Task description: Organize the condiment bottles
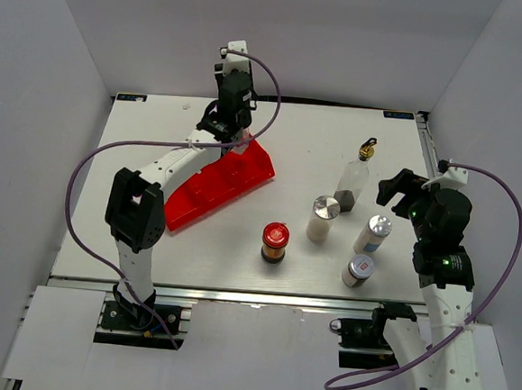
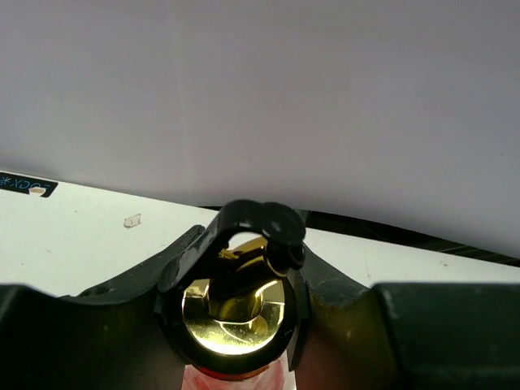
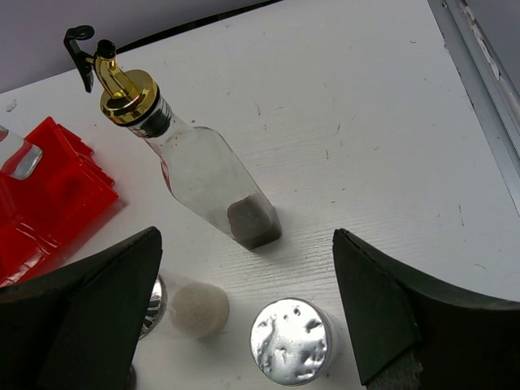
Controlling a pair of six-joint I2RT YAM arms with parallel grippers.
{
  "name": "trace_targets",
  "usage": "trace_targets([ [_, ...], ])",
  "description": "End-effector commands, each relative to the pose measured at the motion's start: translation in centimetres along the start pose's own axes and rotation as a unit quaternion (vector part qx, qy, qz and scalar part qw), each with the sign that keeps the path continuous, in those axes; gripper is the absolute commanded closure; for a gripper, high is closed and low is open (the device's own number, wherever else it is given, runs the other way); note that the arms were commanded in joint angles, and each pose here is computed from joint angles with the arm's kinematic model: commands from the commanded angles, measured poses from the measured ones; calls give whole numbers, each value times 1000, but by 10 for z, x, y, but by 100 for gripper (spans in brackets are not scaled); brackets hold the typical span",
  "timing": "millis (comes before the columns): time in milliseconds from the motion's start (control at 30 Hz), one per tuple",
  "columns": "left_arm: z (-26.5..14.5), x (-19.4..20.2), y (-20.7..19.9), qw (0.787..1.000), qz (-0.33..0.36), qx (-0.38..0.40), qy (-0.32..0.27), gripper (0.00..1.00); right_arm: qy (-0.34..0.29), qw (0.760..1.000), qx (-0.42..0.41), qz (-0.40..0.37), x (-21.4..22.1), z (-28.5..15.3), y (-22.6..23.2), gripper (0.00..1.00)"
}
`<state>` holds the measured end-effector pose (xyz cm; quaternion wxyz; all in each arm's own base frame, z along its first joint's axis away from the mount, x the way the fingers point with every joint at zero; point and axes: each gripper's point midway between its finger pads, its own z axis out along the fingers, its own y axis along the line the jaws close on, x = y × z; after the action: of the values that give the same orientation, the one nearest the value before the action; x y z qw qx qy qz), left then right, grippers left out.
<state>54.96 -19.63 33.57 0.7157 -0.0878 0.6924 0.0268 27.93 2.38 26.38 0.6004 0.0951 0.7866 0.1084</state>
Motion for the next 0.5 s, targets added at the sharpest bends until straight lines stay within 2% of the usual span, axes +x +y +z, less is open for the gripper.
trace_targets([
  [0,-16,-78,15,994,-76,-10,-77,100,-23,1000,6,4,-11,2,-2,11],
  [467,-15,-39,27,993,-89,-22,-68,100,-21,1000,3,2,-9,1,-1,11],
])
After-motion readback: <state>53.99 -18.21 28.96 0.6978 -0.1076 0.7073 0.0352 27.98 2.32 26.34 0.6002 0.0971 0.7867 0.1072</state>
